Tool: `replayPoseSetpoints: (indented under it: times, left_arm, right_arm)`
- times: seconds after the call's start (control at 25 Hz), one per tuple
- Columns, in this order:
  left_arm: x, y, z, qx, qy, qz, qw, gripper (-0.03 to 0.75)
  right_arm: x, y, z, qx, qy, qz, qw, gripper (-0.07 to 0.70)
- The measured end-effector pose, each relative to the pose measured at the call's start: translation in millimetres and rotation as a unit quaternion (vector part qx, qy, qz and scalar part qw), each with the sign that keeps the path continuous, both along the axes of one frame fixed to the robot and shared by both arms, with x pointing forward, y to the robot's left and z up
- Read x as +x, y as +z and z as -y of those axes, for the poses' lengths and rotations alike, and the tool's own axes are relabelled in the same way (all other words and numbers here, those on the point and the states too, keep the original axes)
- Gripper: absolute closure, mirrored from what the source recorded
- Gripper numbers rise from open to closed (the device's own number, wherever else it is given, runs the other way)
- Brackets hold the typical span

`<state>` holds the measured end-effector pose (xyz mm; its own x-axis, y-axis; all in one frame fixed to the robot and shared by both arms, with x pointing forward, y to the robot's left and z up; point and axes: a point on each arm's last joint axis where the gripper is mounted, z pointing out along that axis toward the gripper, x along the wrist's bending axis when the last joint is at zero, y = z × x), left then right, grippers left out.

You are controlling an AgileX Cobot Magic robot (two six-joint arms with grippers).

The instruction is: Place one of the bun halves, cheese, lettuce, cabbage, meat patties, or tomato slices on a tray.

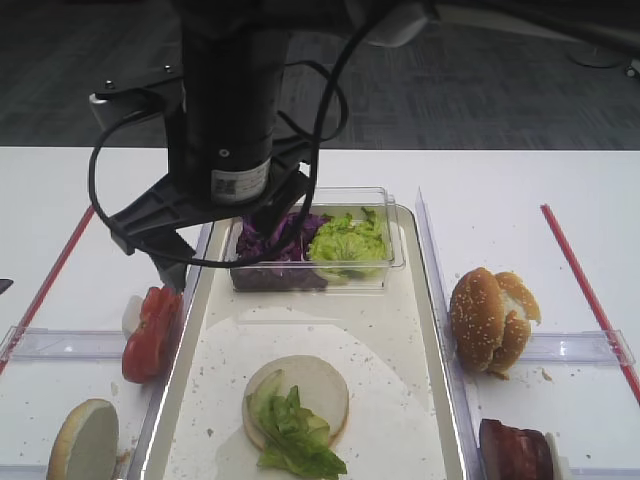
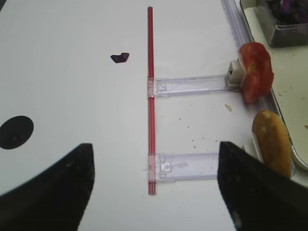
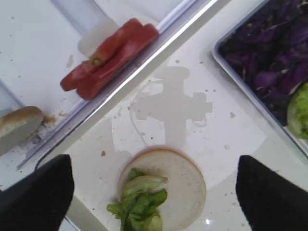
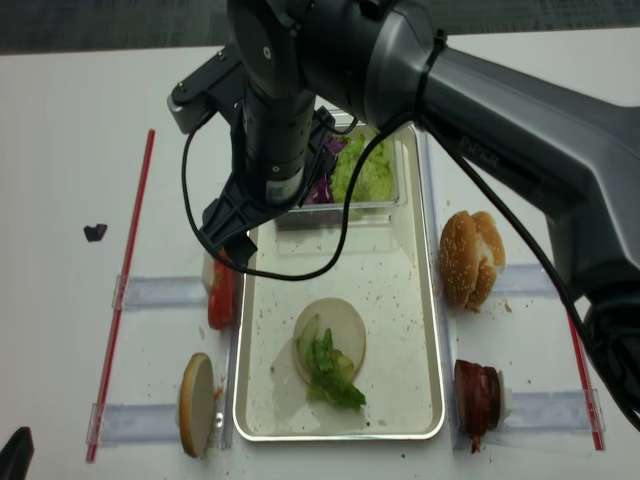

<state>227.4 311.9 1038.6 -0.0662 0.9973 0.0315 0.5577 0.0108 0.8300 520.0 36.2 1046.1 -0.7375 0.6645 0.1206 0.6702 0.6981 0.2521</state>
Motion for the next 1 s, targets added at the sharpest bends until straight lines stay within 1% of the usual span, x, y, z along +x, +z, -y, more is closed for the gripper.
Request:
replayPoseSetpoints:
  times: [0.08, 0.16, 0.32, 0.44, 0.48, 0.6, 0.72, 0.8, 0.92, 0.96, 1.0]
  left_arm:
    - [0.0, 0.0, 0.0, 0.0, 0.0, 0.0, 1.0, 0.224]
    - [0.0, 0.0, 0.0, 0.0, 0.0, 0.0, 1.0, 0.224]
    - [0.0, 0.0, 0.0, 0.0, 0.0, 0.0, 1.0, 0.224]
    - [0.0, 0.0, 0.0, 0.0, 0.0, 0.0, 1.0, 0.224]
    - [0.0, 0.0, 0.0, 0.0, 0.0, 0.0, 1.0, 0.224]
    - [0.0, 0.0, 0.0, 0.0, 0.0, 0.0, 1.0, 0.224]
    - [0.0, 0.0, 0.0, 0.0, 0.0, 0.0, 1.0, 0.224]
    - [0.0, 0.0, 0.0, 0.0, 0.0, 0.0, 1.0, 0.224]
    - [0.0, 0.0, 0.0, 0.0, 0.0, 0.0, 1.0, 0.224]
    - [0.0, 0.0, 0.0, 0.0, 0.0, 0.0, 1.0, 0.224]
    - [0.0, 0.0, 0.0, 0.0, 0.0, 0.0, 1.0, 0.224]
  right_arm:
    - [6.9, -0.1, 5.9, -0.004, -0.009, 0.004, 0.9999, -0.06]
    - [17.8, -0.2, 15.9, -0.005, -0.029, 0.003, 0.9996, -0.06]
    - [50.2, -0.2, 49.7, -0.006, -0.089, 0.003, 0.996, -0.06]
    - [77.3, -0.3, 84.4, -0.009, -0.139, 0.005, 0.9903, -0.06]
    - [87.1, -0.4, 99.0, -0.012, -0.158, 0.007, 0.9874, -0.06]
    - [113.8, -0.6, 147.0, -0.021, -0.217, 0.013, 0.9758, -0.06]
    - [135.1, -0.6, 200.1, -0.026, -0.28, 0.014, 0.9596, -0.06]
    - [145.2, -0.6, 236.1, -0.027, -0.319, 0.014, 0.9472, -0.06]
    - [153.2, -0.7, 280.8, -0.031, -0.362, 0.014, 0.9316, -0.06]
    - [154.7, -0.7, 293.7, -0.031, -0.376, 0.014, 0.9261, -0.06]
    - [155.5, -0.6, 302.7, -0.029, -0.386, 0.013, 0.9221, -0.06]
